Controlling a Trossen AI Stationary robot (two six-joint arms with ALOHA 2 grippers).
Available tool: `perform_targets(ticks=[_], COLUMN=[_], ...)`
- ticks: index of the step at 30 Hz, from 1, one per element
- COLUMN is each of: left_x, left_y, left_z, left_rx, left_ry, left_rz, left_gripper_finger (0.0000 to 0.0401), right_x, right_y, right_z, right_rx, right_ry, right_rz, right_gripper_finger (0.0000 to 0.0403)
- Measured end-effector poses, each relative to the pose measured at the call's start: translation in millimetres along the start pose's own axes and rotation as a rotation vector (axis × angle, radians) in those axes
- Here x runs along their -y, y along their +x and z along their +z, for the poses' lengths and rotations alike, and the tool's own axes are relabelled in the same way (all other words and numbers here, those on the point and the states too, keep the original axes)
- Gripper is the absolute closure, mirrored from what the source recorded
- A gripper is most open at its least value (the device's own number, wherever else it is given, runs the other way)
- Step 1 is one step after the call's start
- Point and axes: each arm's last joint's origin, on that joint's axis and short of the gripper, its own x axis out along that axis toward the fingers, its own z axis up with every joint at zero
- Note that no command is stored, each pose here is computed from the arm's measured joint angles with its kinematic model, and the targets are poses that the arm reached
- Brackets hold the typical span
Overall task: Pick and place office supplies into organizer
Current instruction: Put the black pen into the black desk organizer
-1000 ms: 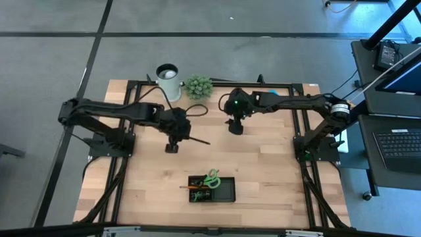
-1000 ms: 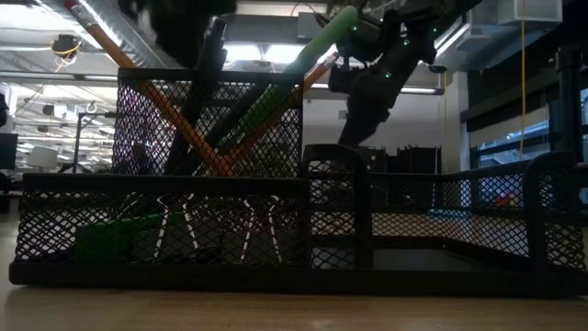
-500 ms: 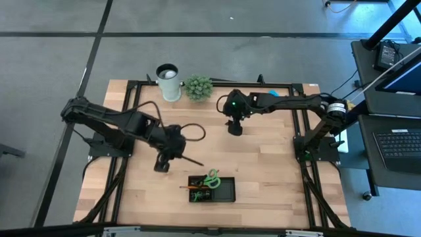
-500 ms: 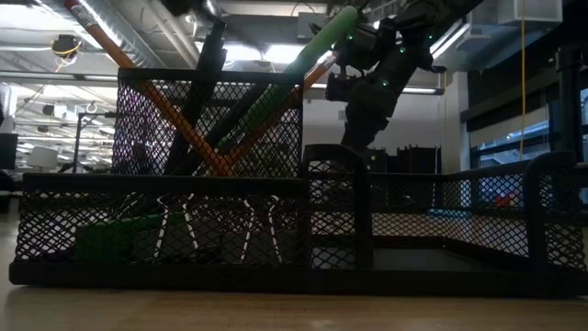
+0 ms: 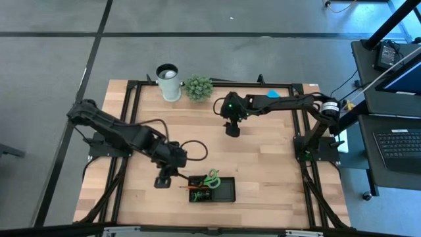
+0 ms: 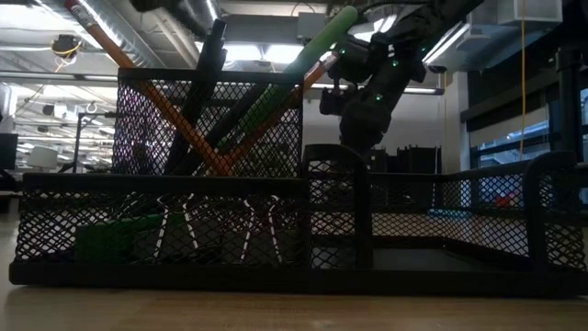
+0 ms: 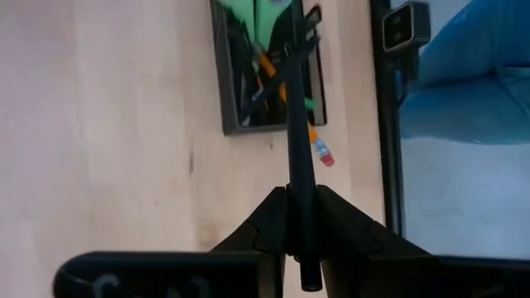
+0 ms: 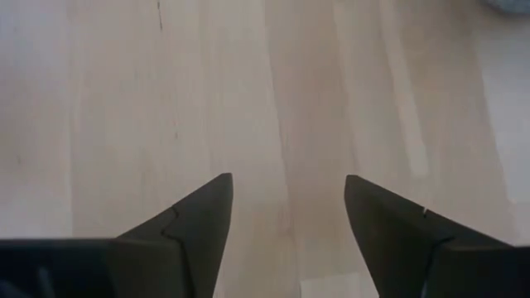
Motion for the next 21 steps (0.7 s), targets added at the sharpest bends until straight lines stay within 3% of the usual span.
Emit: perform_targets(ticks=[11,21], left_x=[-12.3,-24.4], left_y=[36.7,52.5], left_z=[11.2,19.3], left_rx=[-0.108,-0.135], left_ry=[-0.053,0.031], left_rz=[0.042,0.048], left_gripper_finger=[0.0361,0.036], right_x=[0.9,1.0], right_y=[18.4,18.3], right_z=[-6.1,-5.5], right_rx=[-0.052,-0.046], right_ry=[-0.013,-0.015], right_rz=[0.008,0.007], right_gripper_finger=[0.0167,0.0167])
